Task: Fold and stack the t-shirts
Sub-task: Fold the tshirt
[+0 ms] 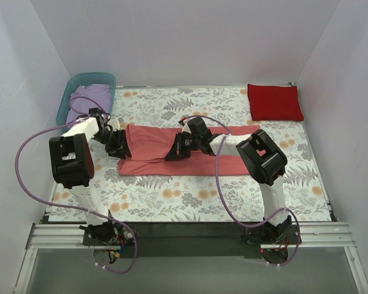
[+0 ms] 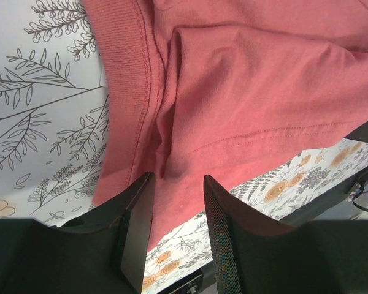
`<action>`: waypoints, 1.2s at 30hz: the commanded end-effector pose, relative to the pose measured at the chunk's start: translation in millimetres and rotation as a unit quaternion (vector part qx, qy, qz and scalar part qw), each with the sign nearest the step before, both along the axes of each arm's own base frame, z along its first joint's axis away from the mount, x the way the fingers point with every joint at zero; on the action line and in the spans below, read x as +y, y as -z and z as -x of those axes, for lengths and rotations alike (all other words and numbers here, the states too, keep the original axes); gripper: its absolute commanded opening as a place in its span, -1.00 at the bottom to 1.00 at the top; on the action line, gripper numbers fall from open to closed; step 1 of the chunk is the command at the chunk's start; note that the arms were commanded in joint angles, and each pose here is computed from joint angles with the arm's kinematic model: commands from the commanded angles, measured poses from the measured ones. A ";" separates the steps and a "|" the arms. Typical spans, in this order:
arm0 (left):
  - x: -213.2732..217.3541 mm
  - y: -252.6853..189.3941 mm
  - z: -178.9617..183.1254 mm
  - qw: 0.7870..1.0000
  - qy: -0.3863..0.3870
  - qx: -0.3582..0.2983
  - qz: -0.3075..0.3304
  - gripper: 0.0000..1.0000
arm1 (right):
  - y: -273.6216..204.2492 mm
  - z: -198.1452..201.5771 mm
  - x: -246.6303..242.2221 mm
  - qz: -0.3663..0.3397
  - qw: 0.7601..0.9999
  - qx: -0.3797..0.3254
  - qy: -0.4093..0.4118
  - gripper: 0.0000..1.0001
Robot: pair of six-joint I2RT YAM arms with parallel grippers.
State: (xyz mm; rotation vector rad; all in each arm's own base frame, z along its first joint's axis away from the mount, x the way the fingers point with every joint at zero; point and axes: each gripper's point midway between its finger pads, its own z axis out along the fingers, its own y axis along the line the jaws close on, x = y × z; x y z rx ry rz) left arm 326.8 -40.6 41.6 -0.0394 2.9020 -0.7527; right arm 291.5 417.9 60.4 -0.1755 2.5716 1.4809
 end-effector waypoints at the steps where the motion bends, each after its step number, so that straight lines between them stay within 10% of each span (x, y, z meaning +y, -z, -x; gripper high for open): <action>1: 1.3 -34.9 -14.9 0.998 -0.001 -0.057 -0.007 -0.28 | -22.9 -7.6 4.5 -0.027 0.999 -0.025 -0.002 -0.97; 36: -16.2 -15.3 6.5 1.000 0.011 -0.003 0.016 -0.21 | -15.1 -3.1 0.3 -0.021 1.000 -0.018 0.000 -0.97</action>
